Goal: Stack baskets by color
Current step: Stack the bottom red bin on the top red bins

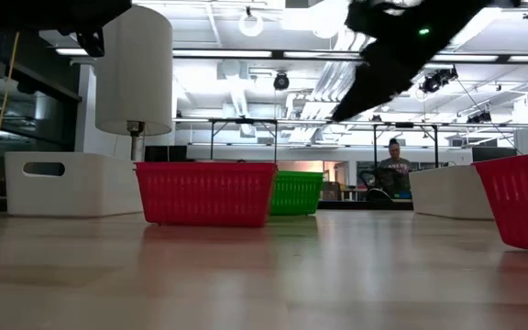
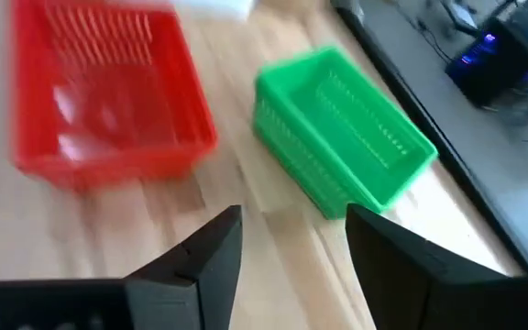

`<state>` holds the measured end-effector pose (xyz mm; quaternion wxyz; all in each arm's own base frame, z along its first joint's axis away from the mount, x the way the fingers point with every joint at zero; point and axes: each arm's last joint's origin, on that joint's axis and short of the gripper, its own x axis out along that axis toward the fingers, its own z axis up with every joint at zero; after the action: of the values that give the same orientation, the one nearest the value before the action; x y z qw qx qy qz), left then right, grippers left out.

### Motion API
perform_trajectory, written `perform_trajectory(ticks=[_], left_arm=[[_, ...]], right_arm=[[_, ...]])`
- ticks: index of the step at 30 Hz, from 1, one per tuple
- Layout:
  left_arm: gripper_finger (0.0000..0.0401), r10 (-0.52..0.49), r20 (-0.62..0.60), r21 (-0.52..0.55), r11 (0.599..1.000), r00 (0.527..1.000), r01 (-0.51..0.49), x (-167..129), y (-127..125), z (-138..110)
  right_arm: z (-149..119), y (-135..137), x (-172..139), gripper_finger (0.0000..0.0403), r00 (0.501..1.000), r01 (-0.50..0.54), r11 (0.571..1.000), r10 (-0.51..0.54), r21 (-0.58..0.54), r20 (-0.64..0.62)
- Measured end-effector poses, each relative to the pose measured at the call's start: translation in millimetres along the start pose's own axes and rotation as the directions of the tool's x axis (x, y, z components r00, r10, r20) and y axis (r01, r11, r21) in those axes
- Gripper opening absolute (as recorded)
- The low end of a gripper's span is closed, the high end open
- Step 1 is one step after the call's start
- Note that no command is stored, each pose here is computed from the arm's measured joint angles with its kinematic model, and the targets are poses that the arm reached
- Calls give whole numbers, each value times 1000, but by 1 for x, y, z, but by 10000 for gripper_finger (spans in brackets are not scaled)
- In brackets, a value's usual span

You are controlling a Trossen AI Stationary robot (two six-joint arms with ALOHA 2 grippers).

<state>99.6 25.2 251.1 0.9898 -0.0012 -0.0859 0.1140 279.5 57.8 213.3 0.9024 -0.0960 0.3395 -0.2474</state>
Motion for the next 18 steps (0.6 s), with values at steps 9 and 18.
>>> perform_trajectory(ticks=[9, 18], left_arm=[[0, 0, -16, 58, 998, 1000, 1, 0, 0, -2], [0, 0, -20, 63, 998, 1000, 1, 0, 0, -2]], right_arm=[[-21, -45, -48, 177, 816, -323, 928, 171, 189, 552], [-21, -71, -58, 176, 716, -361, 923, 183, 132, 674]])
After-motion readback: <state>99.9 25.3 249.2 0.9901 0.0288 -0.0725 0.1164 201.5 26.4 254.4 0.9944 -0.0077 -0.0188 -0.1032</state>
